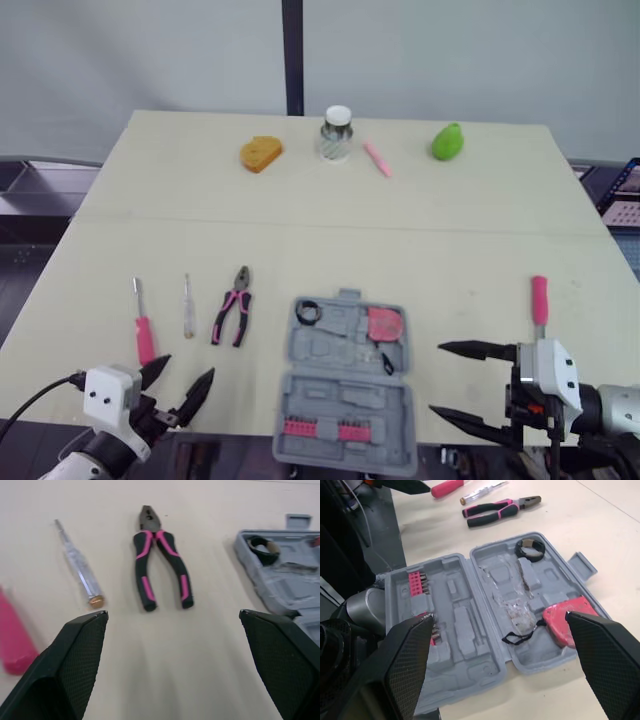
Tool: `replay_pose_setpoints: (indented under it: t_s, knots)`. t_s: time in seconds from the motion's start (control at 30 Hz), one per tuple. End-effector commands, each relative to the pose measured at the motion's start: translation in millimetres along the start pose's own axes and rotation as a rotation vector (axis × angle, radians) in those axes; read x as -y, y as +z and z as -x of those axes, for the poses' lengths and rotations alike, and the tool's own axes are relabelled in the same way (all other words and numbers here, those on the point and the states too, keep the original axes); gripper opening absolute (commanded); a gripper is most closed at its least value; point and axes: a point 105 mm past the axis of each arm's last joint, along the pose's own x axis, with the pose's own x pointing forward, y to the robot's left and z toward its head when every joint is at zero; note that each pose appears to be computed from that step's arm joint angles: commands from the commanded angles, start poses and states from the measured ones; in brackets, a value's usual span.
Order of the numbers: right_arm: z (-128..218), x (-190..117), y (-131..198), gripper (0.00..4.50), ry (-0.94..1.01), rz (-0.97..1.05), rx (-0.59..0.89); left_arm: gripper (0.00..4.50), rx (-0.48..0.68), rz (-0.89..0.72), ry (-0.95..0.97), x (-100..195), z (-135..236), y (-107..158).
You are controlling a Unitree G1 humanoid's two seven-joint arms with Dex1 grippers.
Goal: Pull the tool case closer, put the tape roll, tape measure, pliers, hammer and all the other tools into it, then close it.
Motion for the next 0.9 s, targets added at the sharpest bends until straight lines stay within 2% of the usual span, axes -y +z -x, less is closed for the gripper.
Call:
replay_pose_setpoints:
  t_s: [0.03,0.17,0.27,0.37,0.7,0.9]
  knots:
    - [-3,1,4,4.43,0.002,0.016,0.027,4.5,-0.012,-0.031,0.013,-7,-1,-3]
    - [-4,4,3,4.43,-0.003,0.017,0.027,4.5,0.008,-0.041,-0.005,-8,-3,4]
    - [-5,7,3,4.43,-0.014,0.02,0.033,4.5,0.059,-0.075,-0.007,8,-25,35]
    - [-5,9,5,4.43,-0.023,0.026,0.037,4.5,0.067,-0.082,0.014,14,-41,50]
    - [0,13,4,4.43,-0.084,0.029,0.025,4.5,0.0,-0.083,0.143,4,-76,62]
    - [-1,13,6,4.43,-0.112,0.032,0.027,4.5,-0.046,-0.103,0.137,5,-103,68]
